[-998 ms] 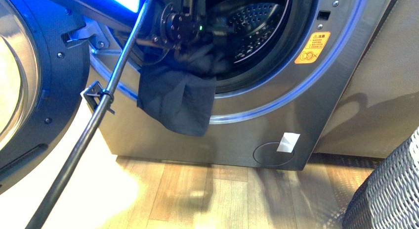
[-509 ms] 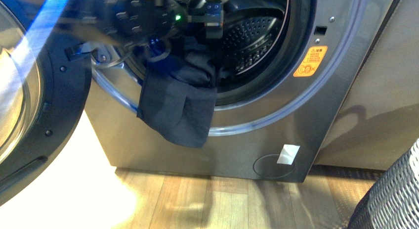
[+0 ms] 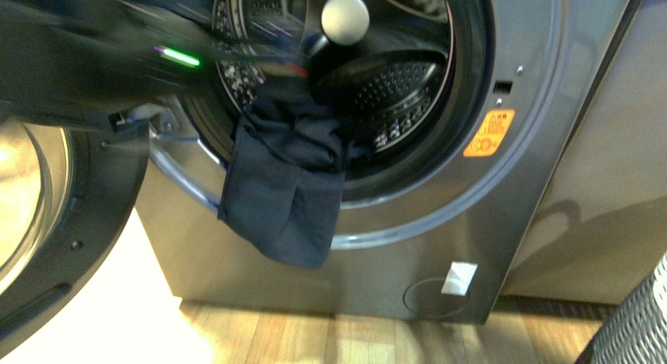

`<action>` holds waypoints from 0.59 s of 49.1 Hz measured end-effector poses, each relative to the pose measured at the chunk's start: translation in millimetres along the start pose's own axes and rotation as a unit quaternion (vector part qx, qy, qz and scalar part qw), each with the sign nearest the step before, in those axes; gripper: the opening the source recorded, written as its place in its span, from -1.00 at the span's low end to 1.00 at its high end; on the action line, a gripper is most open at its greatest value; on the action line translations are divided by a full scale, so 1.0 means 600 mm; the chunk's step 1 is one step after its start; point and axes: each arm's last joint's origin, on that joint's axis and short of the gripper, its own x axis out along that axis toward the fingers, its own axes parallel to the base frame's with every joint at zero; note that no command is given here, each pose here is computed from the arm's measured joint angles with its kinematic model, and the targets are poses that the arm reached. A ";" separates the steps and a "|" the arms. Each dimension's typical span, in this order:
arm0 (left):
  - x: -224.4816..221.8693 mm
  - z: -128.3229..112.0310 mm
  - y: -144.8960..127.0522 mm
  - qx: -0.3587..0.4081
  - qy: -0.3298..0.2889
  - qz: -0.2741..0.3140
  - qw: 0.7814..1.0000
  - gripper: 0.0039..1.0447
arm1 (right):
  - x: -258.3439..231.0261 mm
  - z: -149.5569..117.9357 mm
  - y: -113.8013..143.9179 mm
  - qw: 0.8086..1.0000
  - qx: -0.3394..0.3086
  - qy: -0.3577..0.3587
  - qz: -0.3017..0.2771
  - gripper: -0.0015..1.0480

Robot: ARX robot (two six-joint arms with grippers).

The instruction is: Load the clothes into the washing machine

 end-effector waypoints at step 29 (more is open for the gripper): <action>-0.196 -0.064 0.051 0.005 -0.044 0.112 0.993 -0.84 | -0.253 -0.230 -0.028 0.889 -0.130 0.034 -0.438 -0.92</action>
